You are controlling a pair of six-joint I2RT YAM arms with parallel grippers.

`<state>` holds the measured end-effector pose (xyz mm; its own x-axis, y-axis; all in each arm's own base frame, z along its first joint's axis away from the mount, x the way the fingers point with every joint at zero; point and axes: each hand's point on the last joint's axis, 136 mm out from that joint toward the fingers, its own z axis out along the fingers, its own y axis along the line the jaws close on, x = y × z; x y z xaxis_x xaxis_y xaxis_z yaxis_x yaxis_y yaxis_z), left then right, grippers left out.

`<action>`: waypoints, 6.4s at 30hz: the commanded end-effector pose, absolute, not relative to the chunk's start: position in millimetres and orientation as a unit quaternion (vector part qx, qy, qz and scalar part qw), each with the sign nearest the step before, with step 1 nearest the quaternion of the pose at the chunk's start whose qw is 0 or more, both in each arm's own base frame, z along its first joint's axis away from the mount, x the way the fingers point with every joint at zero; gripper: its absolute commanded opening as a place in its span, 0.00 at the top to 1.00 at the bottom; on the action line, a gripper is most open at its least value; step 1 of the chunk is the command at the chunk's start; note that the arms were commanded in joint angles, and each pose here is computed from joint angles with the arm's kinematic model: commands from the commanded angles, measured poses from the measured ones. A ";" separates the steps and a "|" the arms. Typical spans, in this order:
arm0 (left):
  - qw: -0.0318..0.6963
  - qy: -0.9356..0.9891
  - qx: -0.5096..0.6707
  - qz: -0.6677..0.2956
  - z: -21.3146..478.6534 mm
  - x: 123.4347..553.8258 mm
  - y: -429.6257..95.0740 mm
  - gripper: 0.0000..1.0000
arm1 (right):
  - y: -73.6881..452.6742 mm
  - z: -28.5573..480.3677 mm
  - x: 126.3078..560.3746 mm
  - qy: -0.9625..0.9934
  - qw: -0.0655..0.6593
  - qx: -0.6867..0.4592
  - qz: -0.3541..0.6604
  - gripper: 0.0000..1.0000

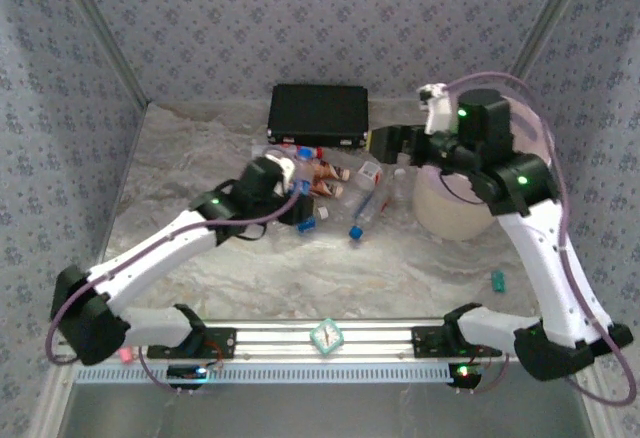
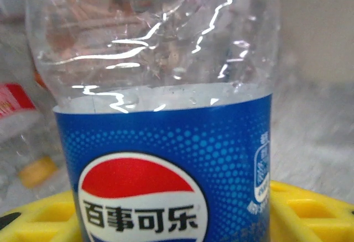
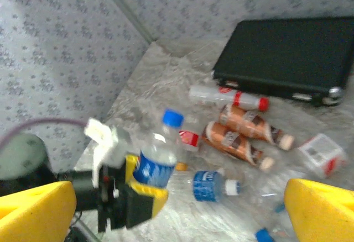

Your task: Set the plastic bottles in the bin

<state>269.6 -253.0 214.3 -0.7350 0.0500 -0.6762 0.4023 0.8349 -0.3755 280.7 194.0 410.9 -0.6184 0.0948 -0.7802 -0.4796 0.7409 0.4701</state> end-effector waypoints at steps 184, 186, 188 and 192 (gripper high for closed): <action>0.288 0.779 0.129 -0.542 290.4 273.0 -306.9 0.80 | 321.9 318.4 341.4 0.801 0.295 -0.168 0.493 0.10; 0.288 0.777 0.132 -0.543 291.5 272.5 -308.5 0.80 | 327.7 316.1 344.0 0.798 0.284 -0.166 0.505 0.12; 0.292 0.776 0.135 -0.542 293.3 273.0 -309.0 0.80 | 334.5 317.0 344.0 0.791 0.277 -0.168 0.519 0.14; 0.297 0.777 0.137 -0.538 295.4 273.6 -308.1 0.80 | 336.4 314.9 343.4 0.797 0.273 -0.172 0.511 0.29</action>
<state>276.9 -300.5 269.9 -0.8319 -0.1138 -0.5432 0.4462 0.4448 -0.7766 341.9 332.4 304.8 -0.7979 0.0019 -0.6028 -0.5425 0.4338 0.7194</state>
